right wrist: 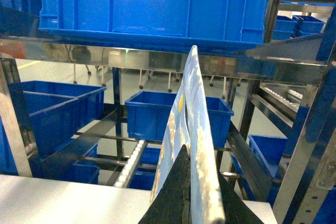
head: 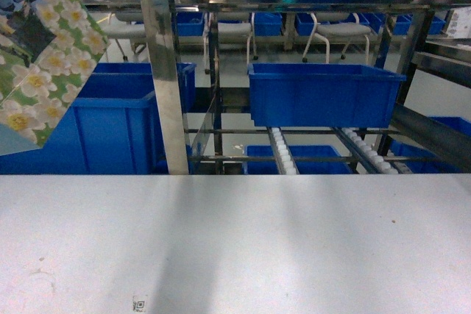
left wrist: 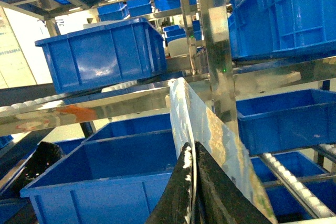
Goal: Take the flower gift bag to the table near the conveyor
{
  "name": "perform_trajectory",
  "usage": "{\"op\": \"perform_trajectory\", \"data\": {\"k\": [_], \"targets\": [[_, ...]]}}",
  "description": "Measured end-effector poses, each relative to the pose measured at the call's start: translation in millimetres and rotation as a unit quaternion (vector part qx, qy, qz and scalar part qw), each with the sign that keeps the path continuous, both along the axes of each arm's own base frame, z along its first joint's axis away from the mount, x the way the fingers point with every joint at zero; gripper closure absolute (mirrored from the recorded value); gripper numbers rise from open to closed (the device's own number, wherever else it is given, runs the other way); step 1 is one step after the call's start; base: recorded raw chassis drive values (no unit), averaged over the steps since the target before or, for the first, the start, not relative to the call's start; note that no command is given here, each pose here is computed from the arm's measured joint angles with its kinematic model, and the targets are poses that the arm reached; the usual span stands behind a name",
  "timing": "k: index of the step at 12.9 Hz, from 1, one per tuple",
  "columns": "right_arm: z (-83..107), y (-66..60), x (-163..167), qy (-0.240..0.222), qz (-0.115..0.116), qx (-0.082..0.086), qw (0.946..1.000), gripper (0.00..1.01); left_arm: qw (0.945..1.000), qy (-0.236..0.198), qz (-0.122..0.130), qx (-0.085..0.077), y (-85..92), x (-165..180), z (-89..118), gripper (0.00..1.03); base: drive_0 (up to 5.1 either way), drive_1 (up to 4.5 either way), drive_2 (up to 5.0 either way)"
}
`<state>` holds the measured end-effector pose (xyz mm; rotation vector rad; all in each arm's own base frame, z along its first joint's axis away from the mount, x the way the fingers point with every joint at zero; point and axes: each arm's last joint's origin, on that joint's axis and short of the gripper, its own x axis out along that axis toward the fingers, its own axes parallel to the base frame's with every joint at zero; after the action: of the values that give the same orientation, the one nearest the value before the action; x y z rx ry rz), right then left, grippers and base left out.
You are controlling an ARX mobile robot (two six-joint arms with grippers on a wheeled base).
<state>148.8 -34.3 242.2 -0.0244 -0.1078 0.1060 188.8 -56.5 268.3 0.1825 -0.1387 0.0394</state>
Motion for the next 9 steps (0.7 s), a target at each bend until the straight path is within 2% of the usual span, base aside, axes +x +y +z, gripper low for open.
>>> {"op": "perform_trajectory", "data": {"k": [3,5,7,9], "targets": [[-2.7,0.3,6.3,-0.018,0.013,-0.007,0.9997,0.99,1.0000,0.001,0.004,0.000,0.5,0.2,-0.1,1.01,0.0,0.00,0.0],[-23.9,6.9,21.6,0.011,0.039,-0.003,0.9992,0.99,1.0000,0.000,0.001,0.000,0.1,0.0,0.0,1.01,0.0,0.00,0.0],[-36.2,18.0,31.1,0.009,0.065,-0.009,0.9978,0.99,1.0000,0.000,0.002,0.000,0.1,0.1,-0.1,1.01,0.0,0.00,0.0],[-68.2,21.9,42.2,0.055,0.063,-0.011,0.9964,0.99,1.0000,0.001,0.001,0.000,0.1,0.1,-0.1,1.01,0.0,0.00,0.0]]}}
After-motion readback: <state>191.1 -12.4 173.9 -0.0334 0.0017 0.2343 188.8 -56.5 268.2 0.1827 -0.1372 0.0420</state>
